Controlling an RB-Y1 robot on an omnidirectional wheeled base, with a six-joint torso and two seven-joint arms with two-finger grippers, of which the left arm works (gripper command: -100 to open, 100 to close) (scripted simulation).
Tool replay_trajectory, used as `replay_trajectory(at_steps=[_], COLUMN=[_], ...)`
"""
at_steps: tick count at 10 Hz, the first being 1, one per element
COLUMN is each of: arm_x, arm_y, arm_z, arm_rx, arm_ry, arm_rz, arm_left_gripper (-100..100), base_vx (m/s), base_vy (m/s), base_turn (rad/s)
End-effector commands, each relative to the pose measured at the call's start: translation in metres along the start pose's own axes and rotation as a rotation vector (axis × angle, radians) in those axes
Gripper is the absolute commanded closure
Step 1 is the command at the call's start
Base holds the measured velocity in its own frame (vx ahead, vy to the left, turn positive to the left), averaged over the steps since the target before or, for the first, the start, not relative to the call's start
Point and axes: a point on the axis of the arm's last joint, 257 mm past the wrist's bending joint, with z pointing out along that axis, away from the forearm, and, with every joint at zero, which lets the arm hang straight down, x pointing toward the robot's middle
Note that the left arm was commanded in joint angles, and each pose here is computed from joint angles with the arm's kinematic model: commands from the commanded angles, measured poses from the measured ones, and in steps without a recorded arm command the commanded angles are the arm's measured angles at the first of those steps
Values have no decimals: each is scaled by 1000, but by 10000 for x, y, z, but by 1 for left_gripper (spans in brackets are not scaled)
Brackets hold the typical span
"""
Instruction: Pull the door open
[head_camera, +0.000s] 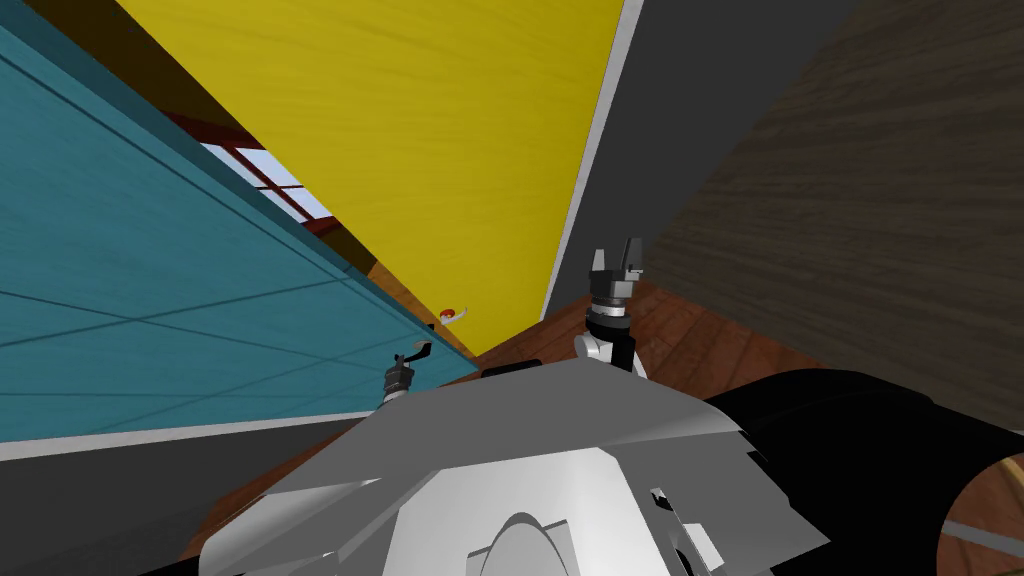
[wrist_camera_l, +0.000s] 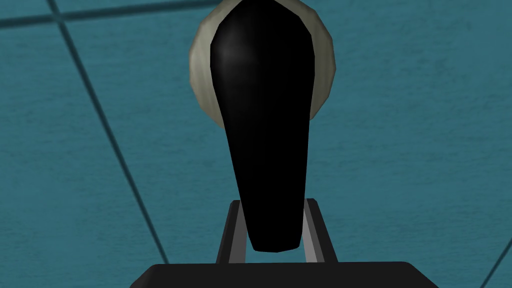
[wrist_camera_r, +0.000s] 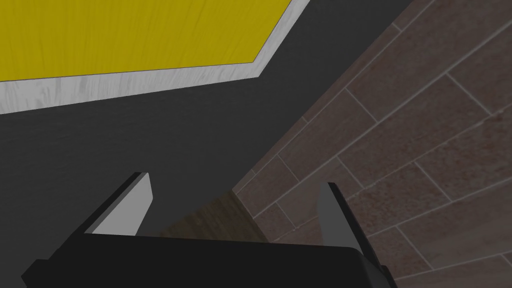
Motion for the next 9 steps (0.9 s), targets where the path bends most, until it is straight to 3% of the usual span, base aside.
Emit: replay_trajectory(at_steps=[1, 2, 5, 6, 7, 9], arm_x=[103, 204, 369, 203, 215, 230], arm_y=[-21, -38, -65, -66, -58, -56], arm_z=[-39, -53, -69, -72, -164, -230], arm_rx=[10, 18, 31, 20, 22, 25], arm_ry=[36, 67, 114, 85, 107, 124], arm_rz=[-8, -16, -30, -16, -18, -19], arm_left_gripper=[100, 100, 100, 100, 100, 100], base_vx=[-207, -211, -128, -47, -117, -173], base_vy=[49, 27, 43, 27, 33, 15], base_turn=[-187, -162, -108, -16, -157, -139])
